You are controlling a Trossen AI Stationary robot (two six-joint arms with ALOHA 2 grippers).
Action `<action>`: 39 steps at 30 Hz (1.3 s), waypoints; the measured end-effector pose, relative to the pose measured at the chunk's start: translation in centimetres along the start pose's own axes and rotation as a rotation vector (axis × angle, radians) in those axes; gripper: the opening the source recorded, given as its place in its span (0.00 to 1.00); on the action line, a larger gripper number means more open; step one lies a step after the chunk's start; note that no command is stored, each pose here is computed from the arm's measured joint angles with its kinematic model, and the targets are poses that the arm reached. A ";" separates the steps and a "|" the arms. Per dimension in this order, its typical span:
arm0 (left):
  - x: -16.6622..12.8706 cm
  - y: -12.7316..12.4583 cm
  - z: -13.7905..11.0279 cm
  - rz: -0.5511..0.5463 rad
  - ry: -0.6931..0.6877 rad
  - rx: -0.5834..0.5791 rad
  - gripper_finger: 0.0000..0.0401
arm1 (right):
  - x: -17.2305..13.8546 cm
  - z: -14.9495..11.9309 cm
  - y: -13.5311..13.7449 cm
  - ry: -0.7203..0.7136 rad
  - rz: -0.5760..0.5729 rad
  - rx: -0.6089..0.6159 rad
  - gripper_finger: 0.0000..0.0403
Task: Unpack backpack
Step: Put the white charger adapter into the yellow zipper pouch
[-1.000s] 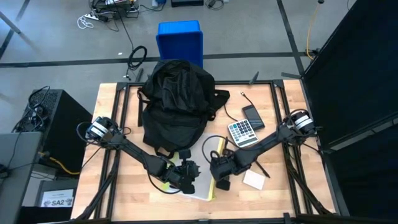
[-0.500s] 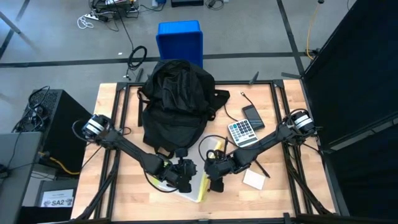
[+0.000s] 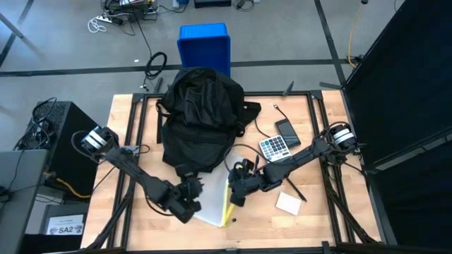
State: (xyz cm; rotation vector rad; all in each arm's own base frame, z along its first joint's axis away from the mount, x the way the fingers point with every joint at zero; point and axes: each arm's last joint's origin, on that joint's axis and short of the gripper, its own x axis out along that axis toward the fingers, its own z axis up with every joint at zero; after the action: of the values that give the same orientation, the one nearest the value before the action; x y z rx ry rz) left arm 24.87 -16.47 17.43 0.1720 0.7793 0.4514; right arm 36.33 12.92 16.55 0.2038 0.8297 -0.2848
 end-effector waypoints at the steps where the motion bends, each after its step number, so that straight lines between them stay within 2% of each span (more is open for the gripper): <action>1: 0.1 0.4 -0.6 -0.006 0.006 -0.028 0.22 | 0.1 -0.1 -0.1 0.007 -0.004 0.010 0.39; 8: 1.2 1.7 -4.1 -0.130 0.123 -0.168 0.22 | 0.9 -2.1 -1.0 0.064 0.020 0.084 0.38; 11: 1.8 2.4 -5.3 -0.131 0.229 -0.218 0.22 | 1.1 -2.5 -1.2 0.058 0.027 0.112 0.38; 15: 2.1 2.7 -5.9 -0.119 0.251 -0.242 0.22 | 1.4 -3.0 -1.4 0.035 0.045 0.127 0.39; 19: 2.6 2.9 -5.7 -0.110 0.262 -0.300 0.22 | 1.6 -3.2 -1.5 0.018 0.058 0.137 0.38; 22: 3.6 2.8 -5.0 -0.143 0.246 -0.333 0.22 | 1.7 -3.3 -1.6 0.005 0.067 0.144 0.38; 27: 5.6 1.9 -3.8 -0.257 0.180 -0.327 0.22 | 1.7 -3.1 -1.6 -0.011 0.080 0.150 0.39; 32: 6.7 0.9 -2.6 -0.422 0.096 -0.287 0.22 | 1.6 -3.2 -1.3 -0.009 0.085 0.141 0.38; 39: 6.7 0.8 -2.3 -0.456 0.081 -0.257 0.22 | 1.5 -3.3 -1.1 -0.013 0.090 0.120 0.41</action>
State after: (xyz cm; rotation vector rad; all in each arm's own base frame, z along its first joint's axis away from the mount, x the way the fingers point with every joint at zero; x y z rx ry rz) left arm 27.10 -12.74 11.77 -0.2624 0.8039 0.1229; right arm 34.66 12.53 13.15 0.3509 0.7888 -0.2510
